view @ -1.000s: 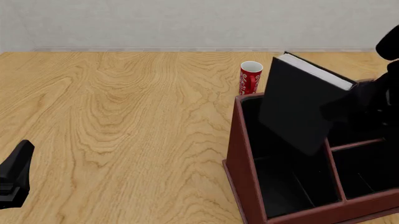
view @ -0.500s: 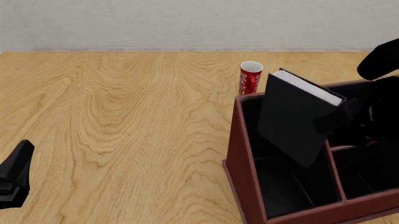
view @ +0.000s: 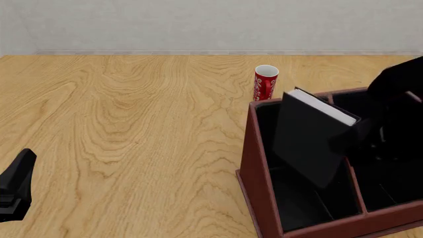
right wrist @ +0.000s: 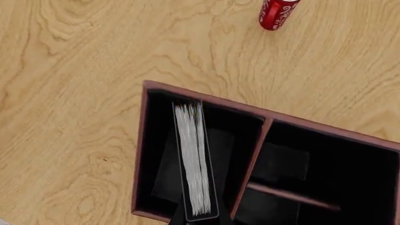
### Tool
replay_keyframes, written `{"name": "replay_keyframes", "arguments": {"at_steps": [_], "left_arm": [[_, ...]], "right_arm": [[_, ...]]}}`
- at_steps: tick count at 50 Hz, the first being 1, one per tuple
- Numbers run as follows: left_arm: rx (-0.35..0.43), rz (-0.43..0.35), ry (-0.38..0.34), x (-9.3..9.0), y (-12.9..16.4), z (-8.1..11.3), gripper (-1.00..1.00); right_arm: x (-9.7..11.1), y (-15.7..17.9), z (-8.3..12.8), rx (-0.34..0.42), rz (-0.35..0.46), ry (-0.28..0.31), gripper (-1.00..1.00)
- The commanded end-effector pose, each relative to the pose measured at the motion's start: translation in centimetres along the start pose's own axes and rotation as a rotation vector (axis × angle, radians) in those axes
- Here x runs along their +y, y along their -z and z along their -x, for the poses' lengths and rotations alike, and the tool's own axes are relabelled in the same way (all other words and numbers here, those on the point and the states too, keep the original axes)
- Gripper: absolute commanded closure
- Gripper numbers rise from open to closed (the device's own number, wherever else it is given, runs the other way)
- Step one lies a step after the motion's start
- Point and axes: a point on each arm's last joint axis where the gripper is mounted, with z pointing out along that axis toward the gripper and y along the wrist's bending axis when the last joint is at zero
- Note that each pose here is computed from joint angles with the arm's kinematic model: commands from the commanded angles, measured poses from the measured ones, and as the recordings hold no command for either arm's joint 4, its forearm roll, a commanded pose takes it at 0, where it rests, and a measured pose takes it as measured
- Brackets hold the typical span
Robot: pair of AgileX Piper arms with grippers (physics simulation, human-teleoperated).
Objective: Pick up the book and place it in the left compartment of the caddy.
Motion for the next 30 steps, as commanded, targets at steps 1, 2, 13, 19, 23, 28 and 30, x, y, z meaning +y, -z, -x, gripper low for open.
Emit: {"name": "replay_keyframes", "arguments": {"at_steps": [1, 2, 13, 19, 23, 28, 30], "left_arm": [[0.000, 0.000, 0.000, 0.0, 0.0, 0.0, -1.00], [0.000, 0.000, 0.000, 0.0, 0.0, 0.0, -1.00], [0.000, 0.000, 0.000, 0.0, 0.0, 0.0, -1.00], [0.000, 0.000, 0.000, 0.0, 0.0, 0.0, -1.00], [0.000, 0.000, 0.000, 0.0, 0.0, 0.0, -1.00], [0.000, 0.000, 0.000, 0.0, 0.0, 0.0, -1.00], [0.000, 0.000, 0.000, 0.0, 0.0, 0.0, -1.00]], "right_arm": [[-0.1, -0.4, -0.4, 0.005, -0.004, -0.034, 1.00], [-0.1, -0.4, -0.4, 0.005, -0.004, -0.034, 1.00], [-0.1, -1.0, -0.8, 0.019, -0.004, -0.042, 1.00], [-0.1, -1.3, -1.0, 0.023, -0.003, -0.047, 1.00], [-0.1, -1.6, -1.1, 0.028, -0.004, -0.052, 1.00], [-0.1, -2.0, -1.5, 0.036, -0.004, -0.057, 1.00], [-0.1, -2.1, -1.5, 0.039, -0.004, -0.062, 1.00]]}}
